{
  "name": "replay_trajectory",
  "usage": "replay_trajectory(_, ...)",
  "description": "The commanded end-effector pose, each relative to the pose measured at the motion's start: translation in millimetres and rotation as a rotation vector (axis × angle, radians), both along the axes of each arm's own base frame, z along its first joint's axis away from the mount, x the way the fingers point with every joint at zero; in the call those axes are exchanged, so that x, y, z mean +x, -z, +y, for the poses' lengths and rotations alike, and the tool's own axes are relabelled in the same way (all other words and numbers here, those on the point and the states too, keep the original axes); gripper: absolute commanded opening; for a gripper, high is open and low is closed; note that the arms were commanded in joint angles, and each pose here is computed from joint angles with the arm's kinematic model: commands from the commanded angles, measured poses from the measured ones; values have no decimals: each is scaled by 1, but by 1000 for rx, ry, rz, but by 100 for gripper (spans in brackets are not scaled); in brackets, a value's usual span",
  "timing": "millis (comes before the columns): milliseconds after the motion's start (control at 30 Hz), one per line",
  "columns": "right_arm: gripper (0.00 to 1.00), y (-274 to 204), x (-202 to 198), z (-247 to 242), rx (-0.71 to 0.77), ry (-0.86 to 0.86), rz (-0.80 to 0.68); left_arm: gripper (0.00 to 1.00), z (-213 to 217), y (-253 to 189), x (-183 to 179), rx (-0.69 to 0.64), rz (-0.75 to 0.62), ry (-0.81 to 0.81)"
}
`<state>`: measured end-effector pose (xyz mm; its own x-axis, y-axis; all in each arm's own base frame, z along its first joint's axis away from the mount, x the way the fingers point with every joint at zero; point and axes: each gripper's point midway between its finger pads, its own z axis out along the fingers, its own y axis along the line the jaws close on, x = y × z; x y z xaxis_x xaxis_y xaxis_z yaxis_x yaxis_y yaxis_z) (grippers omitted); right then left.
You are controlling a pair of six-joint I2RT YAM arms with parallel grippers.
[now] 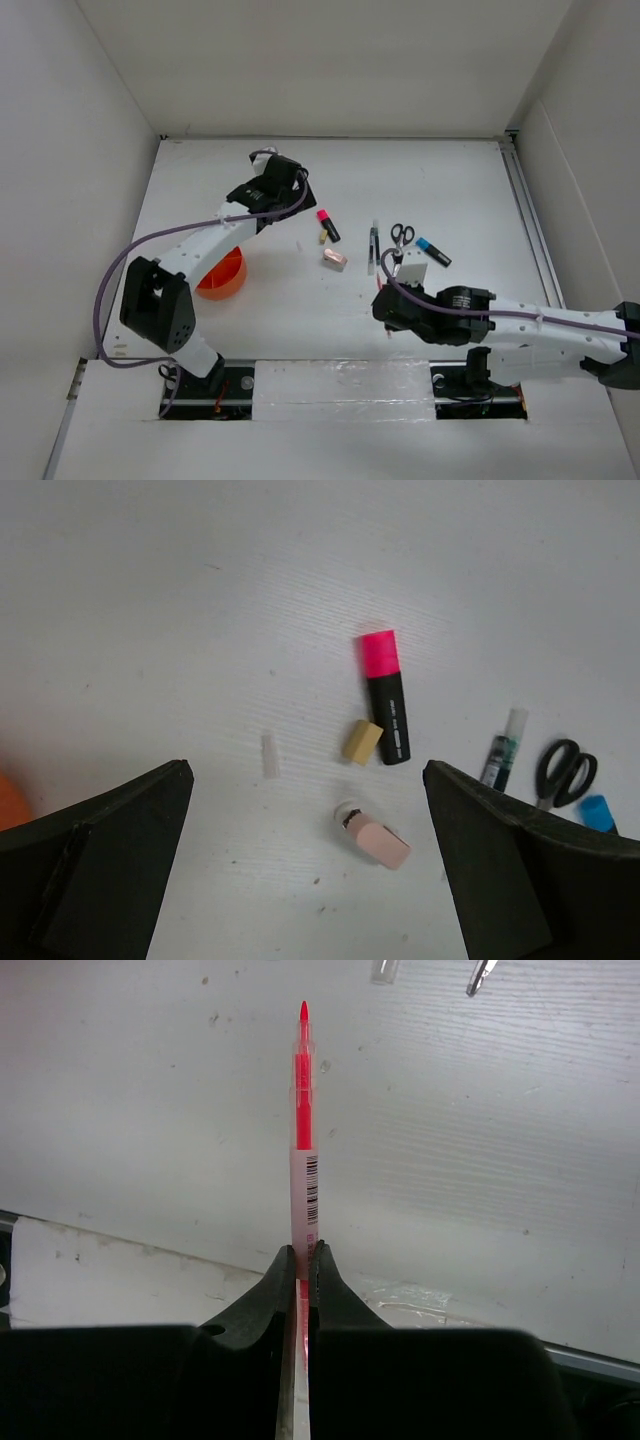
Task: Sort the stationery into containers
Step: Pick up the pen from the center of the board, then close the pen cap on the pen.
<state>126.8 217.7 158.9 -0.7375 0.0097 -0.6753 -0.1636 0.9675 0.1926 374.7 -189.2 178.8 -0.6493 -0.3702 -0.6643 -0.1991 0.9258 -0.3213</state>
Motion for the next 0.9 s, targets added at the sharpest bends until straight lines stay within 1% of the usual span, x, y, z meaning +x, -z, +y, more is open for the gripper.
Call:
replay_trajectory(0, 0, -4, 2, -14, 5, 26, -29, 100, 3, 12, 2, 7, 15, -90)
replay_trajectory(33, 0, -7, 3, -15, 14, 30, -39, 99, 6, 28, 3, 35, 46, -113)
replay_trajectory(100, 0, -8, 3, -18, 26, 31, -42, 96, 9, 40, 4, 51, 71, -142)
replay_trajectory(133, 0, -11, 2, -19, 34, 25, -48, 95, 10, 53, 2, 70, 98, -142)
replay_trajectory(233, 0, -11, 4, -20, 35, 20, -62, 89, 4, 77, 1, 68, 141, -122)
replay_trajectory(300, 0, -10, 3, -22, 35, 20, -62, 84, 2, 97, -1, 77, 179, -121)
replay_trajectory(367, 0, -11, 4, -20, 44, 20, -64, 75, 1, 110, -3, 90, 211, -116)
replay_trajectory(400, 0, -8, 4, -22, 35, 20, -62, 71, -3, 110, -5, 91, 211, -106)
replay_trajectory(433, 0, -7, 2, -21, 37, 14, -53, 69, -3, 116, -5, 94, 224, -113)
replay_trajectory(633, 0, -7, 2, -21, 46, 15, -55, 69, -4, 136, -10, 124, 264, -105)
replay_trajectory(800, 0, -7, 2, -21, 46, 15, -55, 69, -10, 150, -11, 118, 293, -79)
replay_trajectory(867, 0, -3, 2, -22, 37, 14, -53, 64, -11, 155, -12, 119, 310, -74)
